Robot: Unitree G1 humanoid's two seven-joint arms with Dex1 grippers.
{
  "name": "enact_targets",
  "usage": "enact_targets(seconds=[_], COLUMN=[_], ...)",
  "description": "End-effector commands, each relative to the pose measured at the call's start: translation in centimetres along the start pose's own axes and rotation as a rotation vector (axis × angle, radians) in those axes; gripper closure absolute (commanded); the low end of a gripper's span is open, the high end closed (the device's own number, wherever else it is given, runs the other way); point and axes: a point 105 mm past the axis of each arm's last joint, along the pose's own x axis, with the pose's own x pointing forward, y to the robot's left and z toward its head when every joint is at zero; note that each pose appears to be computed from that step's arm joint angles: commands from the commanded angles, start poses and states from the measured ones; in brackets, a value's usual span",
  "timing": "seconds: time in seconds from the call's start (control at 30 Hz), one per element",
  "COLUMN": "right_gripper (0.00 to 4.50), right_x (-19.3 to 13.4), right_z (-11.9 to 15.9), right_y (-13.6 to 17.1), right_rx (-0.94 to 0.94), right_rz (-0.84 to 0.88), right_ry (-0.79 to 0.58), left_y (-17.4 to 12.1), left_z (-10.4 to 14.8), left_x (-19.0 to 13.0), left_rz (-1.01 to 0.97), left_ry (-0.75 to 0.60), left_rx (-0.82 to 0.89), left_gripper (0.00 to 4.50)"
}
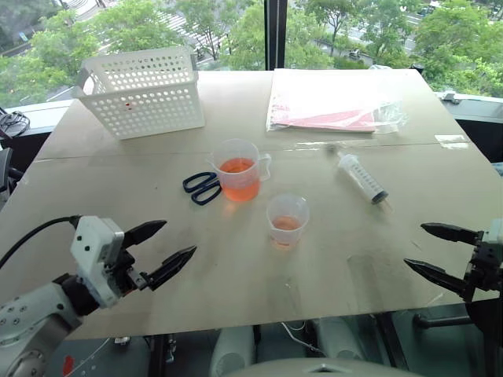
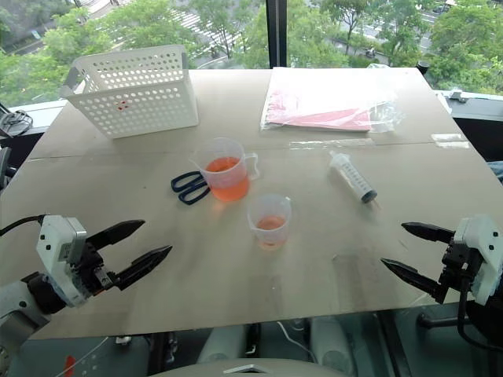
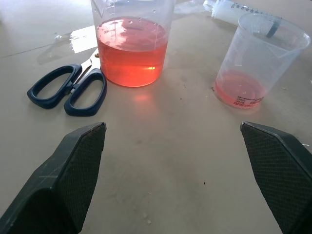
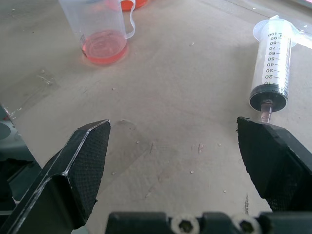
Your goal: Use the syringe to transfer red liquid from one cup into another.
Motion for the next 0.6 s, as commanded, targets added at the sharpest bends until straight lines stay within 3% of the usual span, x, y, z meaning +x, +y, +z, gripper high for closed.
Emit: enact_targets(seconds=[0.03,0.17,0.23,0.37,0.47,0.6], right_gripper=[0.06,0.06,0.06,0.06,0.06,0.06], right_x=[0.9,2.4,3.3,5.5,8.1,11.8], right_z=[1.4,2.8,3.0,3.9,4.9,7.4], right_y=[-0.2,-1.9,-3.6,-6.4,-9.1,-10.5], right_rx=[-0.038,-0.003,-0.013,-0.011,0.061,0.172], right_rz=[-0.031,-0.106,-0.18,-0.244,-0.296,-0.281], right_ry=[-0.036,-0.051,0.062,0.164,0.244,0.32], left_y=[-0.8,-1.7,-2.5,-4.0,-5.0,-5.4], left_z=[1.2,3.2,4.2,5.9,7.4,8.4], left_x=[0.7,1.7,2.2,2.6,2.7,2.6], left_rz=[-0.04,-0.102,-0.14,-0.241,-0.336,-0.389], left_ry=[-0.029,-0.082,-0.104,-0.176,-0.198,-0.193], left_rx=[0.019,0.04,0.096,0.092,0.11,0.129], left_gripper=[0.0,0.0,0.0,0.0,0.0,0.0])
